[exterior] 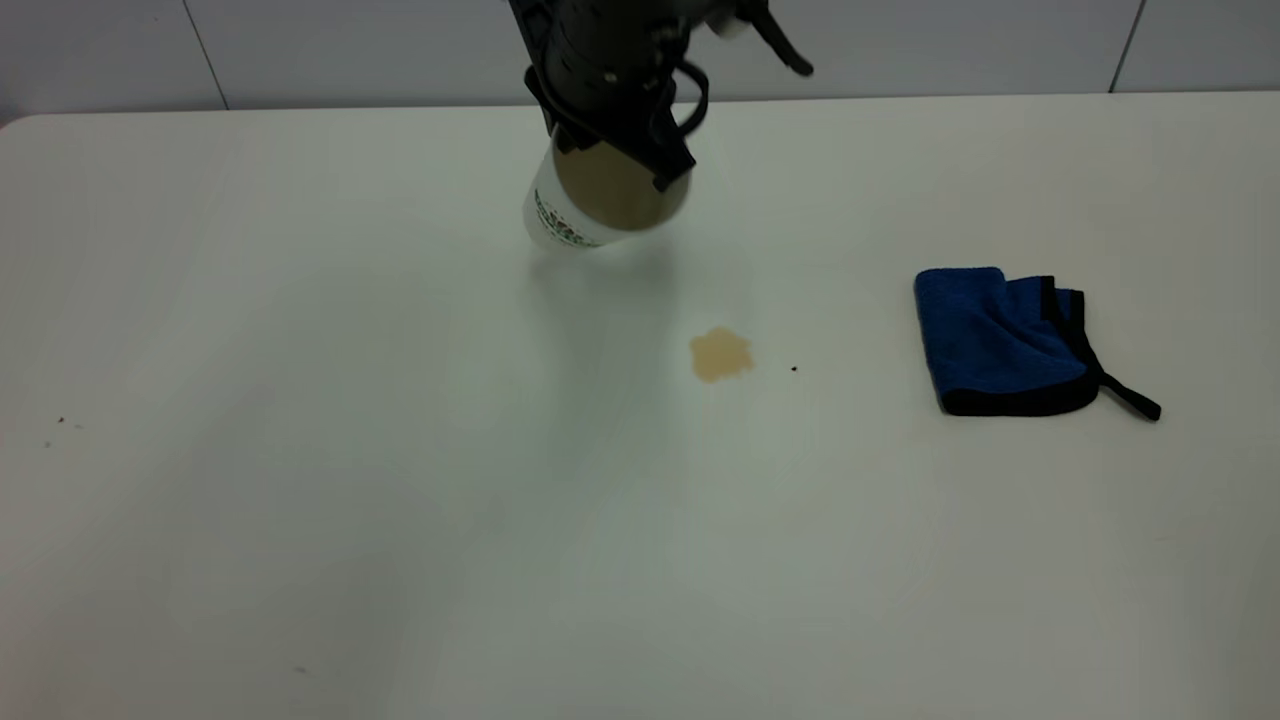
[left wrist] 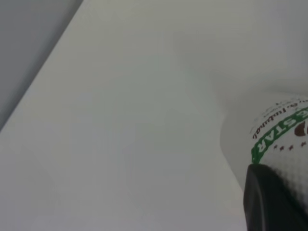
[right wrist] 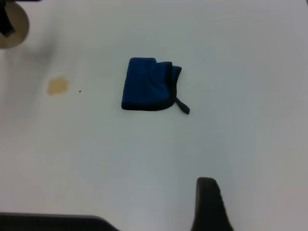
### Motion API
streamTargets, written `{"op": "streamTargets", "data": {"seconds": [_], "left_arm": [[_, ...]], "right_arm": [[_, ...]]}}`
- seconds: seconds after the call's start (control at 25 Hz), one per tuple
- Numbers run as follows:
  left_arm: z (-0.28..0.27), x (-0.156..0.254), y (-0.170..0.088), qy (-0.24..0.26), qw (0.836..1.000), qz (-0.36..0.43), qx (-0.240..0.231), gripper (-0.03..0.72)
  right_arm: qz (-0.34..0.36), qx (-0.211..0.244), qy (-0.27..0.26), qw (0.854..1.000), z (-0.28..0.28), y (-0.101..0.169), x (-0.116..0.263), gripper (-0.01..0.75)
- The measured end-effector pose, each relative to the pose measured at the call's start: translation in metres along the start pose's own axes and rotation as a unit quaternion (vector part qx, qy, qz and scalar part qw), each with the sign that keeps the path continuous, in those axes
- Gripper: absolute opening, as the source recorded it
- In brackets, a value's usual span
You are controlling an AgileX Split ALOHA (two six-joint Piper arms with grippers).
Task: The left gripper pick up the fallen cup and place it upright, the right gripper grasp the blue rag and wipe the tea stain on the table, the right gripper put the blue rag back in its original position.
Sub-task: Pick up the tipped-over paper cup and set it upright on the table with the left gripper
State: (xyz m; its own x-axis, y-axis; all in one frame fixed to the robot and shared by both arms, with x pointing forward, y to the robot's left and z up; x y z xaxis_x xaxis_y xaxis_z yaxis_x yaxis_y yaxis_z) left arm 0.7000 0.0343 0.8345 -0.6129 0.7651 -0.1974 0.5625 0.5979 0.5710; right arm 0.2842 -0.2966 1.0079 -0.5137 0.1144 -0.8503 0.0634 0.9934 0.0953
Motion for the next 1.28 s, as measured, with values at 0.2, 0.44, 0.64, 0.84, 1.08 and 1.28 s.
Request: {"op": "streamTargets", "data": {"seconds": [0.2,0.44,0.64,0.84,1.08,1.28], "left_arm": [[0.005,0.019,0.029,0.021,0.992,-0.047,0.119,0.008],[0.023,0.04,0.047,0.034,0.971,-0.111,0.207,0.008],[0.031,0.048,0.058,0.033,0.96,-0.146,0.237,0.008],[0.047,0.056,0.05,0.048,0.955,-0.154,0.25,0.008],[0.057,0.057,0.038,0.053,0.949,-0.164,0.264,0.009],[0.057,0.053,0.037,0.042,0.946,-0.176,0.27,0.01]], "right_arm": [[0.0,0.0,0.0,1.0,0.0,0.0,0.0,0.534],[0.0,0.0,0.0,1.0,0.0,0.0,0.0,0.534],[0.0,0.0,0.0,1.0,0.0,0.0,0.0,0.534],[0.0,0.0,0.0,1.0,0.0,0.0,0.0,0.534],[0.0,0.0,0.0,1.0,0.0,0.0,0.0,0.534],[0.0,0.0,0.0,1.0,0.0,0.0,0.0,0.534]]}}
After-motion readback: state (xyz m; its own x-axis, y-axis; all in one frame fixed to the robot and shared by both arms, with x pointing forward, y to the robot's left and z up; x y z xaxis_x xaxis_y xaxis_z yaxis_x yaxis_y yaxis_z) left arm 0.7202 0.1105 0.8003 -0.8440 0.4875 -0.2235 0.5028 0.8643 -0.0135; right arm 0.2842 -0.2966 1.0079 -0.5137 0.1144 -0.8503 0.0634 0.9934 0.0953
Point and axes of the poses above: a point on each arm's last joint axis where the gripper is mounted, z pointing out along that axis toward the gripper, y along the wrist's bending axis when the last joint is at zero, x = y × z, the point moved 6 cm from there along z, pointing out along that axis toward the gripper, and after that the axes turned 4 degrees about z, right-handed, at the moved point
